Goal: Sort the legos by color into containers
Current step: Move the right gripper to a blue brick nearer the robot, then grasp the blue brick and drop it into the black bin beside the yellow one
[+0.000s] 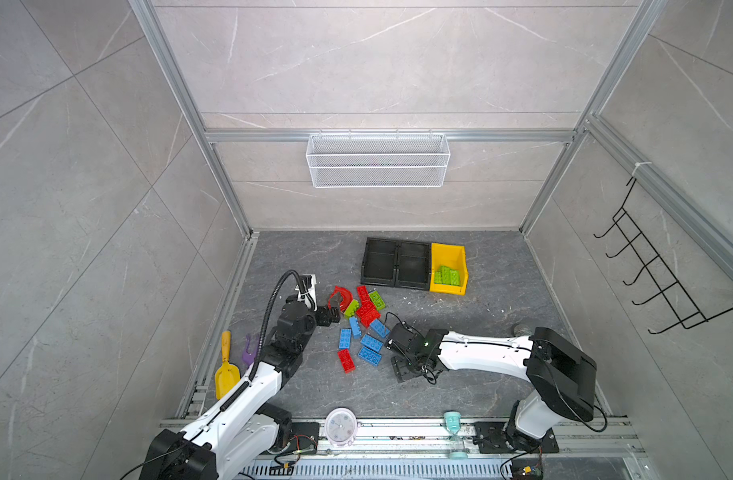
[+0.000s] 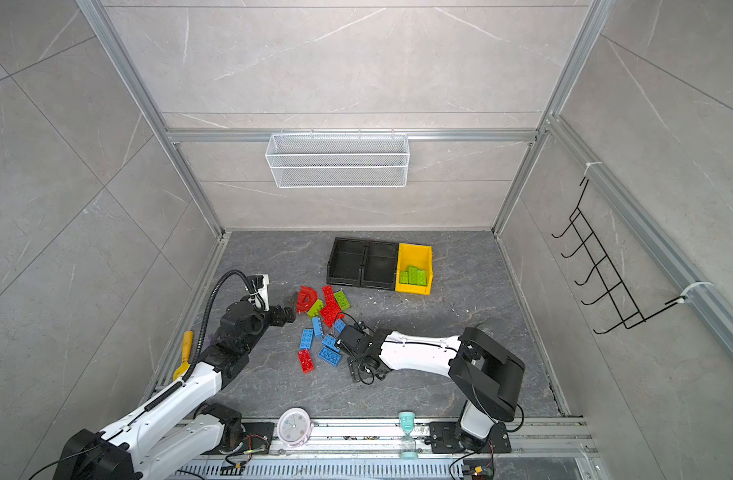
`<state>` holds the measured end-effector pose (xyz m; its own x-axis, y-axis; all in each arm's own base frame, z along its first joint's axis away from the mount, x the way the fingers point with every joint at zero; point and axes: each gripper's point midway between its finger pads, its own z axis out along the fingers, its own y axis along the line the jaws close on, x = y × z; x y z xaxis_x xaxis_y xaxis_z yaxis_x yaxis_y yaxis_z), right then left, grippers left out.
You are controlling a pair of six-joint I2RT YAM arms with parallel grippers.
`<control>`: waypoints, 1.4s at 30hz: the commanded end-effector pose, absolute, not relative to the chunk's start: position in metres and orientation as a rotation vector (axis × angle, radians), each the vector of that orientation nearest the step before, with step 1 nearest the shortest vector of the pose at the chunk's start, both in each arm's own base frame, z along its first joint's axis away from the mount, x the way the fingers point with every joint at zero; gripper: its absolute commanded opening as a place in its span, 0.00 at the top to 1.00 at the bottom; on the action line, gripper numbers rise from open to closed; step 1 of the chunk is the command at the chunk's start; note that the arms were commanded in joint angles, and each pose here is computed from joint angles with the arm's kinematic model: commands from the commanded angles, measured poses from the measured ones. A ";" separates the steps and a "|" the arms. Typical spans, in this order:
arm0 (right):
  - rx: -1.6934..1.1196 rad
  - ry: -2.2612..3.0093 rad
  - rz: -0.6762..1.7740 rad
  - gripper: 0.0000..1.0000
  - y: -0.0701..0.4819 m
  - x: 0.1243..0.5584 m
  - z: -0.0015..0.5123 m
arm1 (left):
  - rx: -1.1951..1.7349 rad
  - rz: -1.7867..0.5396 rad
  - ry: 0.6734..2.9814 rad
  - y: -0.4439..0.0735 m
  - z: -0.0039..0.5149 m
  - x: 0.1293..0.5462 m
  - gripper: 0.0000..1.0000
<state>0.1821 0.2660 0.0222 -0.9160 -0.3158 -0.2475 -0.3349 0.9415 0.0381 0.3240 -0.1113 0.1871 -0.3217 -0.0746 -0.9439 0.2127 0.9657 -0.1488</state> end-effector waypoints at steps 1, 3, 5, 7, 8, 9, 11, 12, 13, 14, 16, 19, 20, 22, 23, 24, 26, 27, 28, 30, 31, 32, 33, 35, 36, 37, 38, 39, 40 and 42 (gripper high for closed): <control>-0.491 2.868 0.075 0.31 0.266 0.182 0.025 | 0.079 -0.291 1.832 -0.110 0.200 0.328 0.00; -0.498 2.865 0.060 0.35 0.263 0.182 0.029 | 0.078 -0.289 1.835 -0.110 0.199 0.328 0.00; -0.501 2.847 0.063 0.37 0.262 0.184 0.034 | 0.076 -0.291 1.836 -0.110 0.199 0.329 0.00; -0.504 2.828 0.064 0.39 0.261 0.188 0.041 | 0.080 -0.290 1.840 -0.110 0.198 0.328 0.00; -0.504 2.816 0.076 0.40 0.262 0.191 0.045 | 0.081 -0.293 1.838 -0.111 0.199 0.328 0.00; -0.499 2.807 0.096 0.42 0.262 0.196 0.050 | 0.081 -0.293 1.837 -0.111 0.199 0.328 0.00; -0.504 2.794 0.173 0.44 0.268 0.204 0.057 | 0.078 -0.291 1.840 -0.110 0.198 0.328 0.00; -0.504 2.786 0.214 0.44 0.270 0.209 0.061 | 0.075 -0.289 1.839 -0.109 0.198 0.328 0.00; -0.508 2.782 0.240 0.45 0.272 0.213 0.064 | 0.075 -0.288 1.837 -0.109 0.198 0.328 0.00; -0.512 2.775 0.260 0.45 0.273 0.219 0.067 | 0.074 -0.287 1.836 -0.109 0.198 0.328 0.00; -0.515 2.756 0.269 0.45 0.273 0.233 0.075 | 0.075 -0.288 1.836 -0.109 0.198 0.328 0.00; -0.489 2.727 0.289 0.46 0.272 0.260 0.089 | 0.077 -0.287 1.835 -0.109 0.198 0.328 0.00; -0.479 2.719 0.307 0.47 0.272 0.270 0.095 | 0.075 -0.286 1.834 -0.109 0.199 0.328 0.00; -0.471 2.697 0.315 0.47 0.271 0.288 0.106 | 0.074 -0.284 1.836 -0.108 0.198 0.327 0.00; -0.469 2.685 0.309 0.47 0.270 0.297 0.111 | 0.075 -0.284 1.835 -0.108 0.198 0.327 0.00; -0.466 2.676 0.306 0.48 0.269 0.305 0.115 | 0.075 -0.282 1.835 -0.108 0.198 0.328 0.00; -0.453 2.656 0.301 0.48 0.265 0.323 0.122 | 0.074 -0.279 1.835 -0.108 0.198 0.328 0.00; -0.440 2.648 0.301 0.48 0.263 0.332 0.126 | 0.075 -0.279 1.836 -0.108 0.197 0.328 0.00; -0.429 2.638 0.299 0.49 0.261 0.341 0.129 | 0.074 -0.281 1.835 -0.108 0.198 0.328 0.00; -0.409 2.621 0.321 0.49 0.259 0.358 0.132 | 0.075 -0.285 1.837 -0.109 0.197 0.328 0.00; -0.394 2.612 0.327 0.49 0.257 0.366 0.135 | 0.077 -0.289 1.837 -0.109 0.197 0.327 0.00; -0.387 2.608 0.328 0.49 0.256 0.374 0.135 | 0.076 -0.286 1.837 -0.109 0.197 0.328 0.00; -0.381 2.603 0.333 0.49 0.255 0.382 0.136 | 0.077 -0.281 1.838 -0.108 0.197 0.328 0.00; -0.369 2.596 0.337 0.49 0.253 0.398 0.137 | 0.077 -0.278 1.838 -0.108 0.197 0.328 0.00; -0.365 2.593 0.334 0.49 0.252 0.405 0.137 | 0.078 -0.277 1.836 -0.108 0.198 0.327 0.00; -0.359 2.590 0.327 0.50 0.250 0.412 0.136 | 0.079 -0.279 1.834 -0.108 0.198 0.327 0.00; -0.350 2.585 0.322 0.50 0.248 0.421 0.135 | 0.079 -0.280 1.831 -0.108 0.199 0.327 0.00; -0.343 2.585 0.317 0.50 0.246 0.430 0.132 | 0.079 -0.283 1.830 -0.108 0.199 0.327 0.00; -0.335 2.583 0.307 0.50 0.244 0.440 0.130 | 0.077 -0.288 1.830 -0.108 0.199 0.326 0.00; -0.317 2.589 0.275 0.51 0.238 0.457 0.125 | 0.074 -0.298 1.829 -0.109 0.198 0.326 0.00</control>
<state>0.4396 0.2430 0.1299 -0.8445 -0.1479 -0.5148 -0.2647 0.9508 0.1609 0.3242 -0.1109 0.1867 -0.3223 -0.0743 -0.9437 0.2105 0.9663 -0.1480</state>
